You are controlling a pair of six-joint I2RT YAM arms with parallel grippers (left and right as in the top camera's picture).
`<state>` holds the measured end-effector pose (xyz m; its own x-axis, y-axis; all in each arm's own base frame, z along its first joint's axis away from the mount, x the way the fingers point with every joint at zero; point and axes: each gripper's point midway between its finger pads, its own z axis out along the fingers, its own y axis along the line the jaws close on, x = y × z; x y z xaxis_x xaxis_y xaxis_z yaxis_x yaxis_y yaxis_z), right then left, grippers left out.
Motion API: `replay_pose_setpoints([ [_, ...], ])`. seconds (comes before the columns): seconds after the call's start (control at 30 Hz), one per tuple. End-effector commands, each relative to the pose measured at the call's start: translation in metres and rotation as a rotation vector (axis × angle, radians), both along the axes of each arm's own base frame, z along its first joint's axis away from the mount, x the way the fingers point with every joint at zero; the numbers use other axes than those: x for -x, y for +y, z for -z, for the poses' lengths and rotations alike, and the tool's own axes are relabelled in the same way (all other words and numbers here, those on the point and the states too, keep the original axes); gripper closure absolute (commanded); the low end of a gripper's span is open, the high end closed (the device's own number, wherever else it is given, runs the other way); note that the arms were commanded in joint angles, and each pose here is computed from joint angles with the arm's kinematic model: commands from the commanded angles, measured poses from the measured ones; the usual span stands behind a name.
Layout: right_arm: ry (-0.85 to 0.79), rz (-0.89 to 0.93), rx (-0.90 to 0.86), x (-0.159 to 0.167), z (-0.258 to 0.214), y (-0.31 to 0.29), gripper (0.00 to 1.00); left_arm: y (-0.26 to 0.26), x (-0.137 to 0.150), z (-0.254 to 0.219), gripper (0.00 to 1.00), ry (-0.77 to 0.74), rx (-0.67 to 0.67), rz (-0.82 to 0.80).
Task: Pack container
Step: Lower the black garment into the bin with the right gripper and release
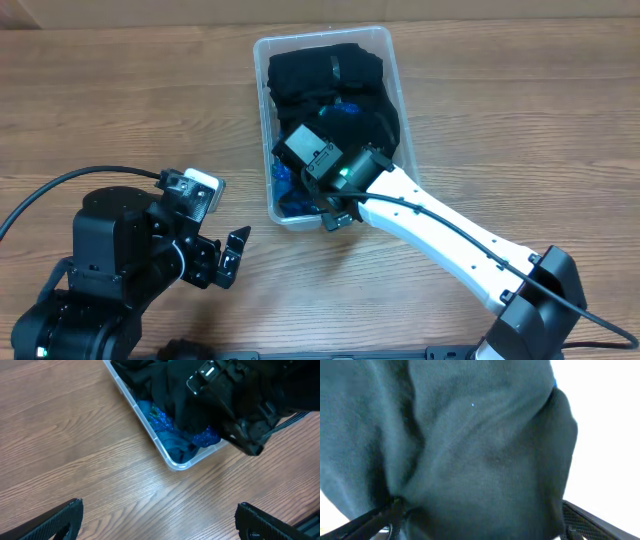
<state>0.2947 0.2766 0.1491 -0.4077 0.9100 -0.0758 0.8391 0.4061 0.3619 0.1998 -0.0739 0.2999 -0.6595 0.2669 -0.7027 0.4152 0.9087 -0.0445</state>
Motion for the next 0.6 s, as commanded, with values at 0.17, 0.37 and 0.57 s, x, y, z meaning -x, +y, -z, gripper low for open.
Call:
replay_pose_setpoints([
  [0.17,-0.105,-0.291,-0.102,0.022,-0.088,0.005,0.00,-0.001,0.000,-0.006,0.00,-0.018,0.006,0.008],
  [0.37,-0.307,-0.645,-0.009,0.015,-0.123,0.012,0.75,-0.001,0.000,-0.006,0.00,-0.018,0.006,0.008],
  [0.57,-0.521,-0.923,0.128,-0.017,-0.122,0.036,0.96,-0.001,0.000,-0.006,0.00,-0.018,0.006,0.008],
])
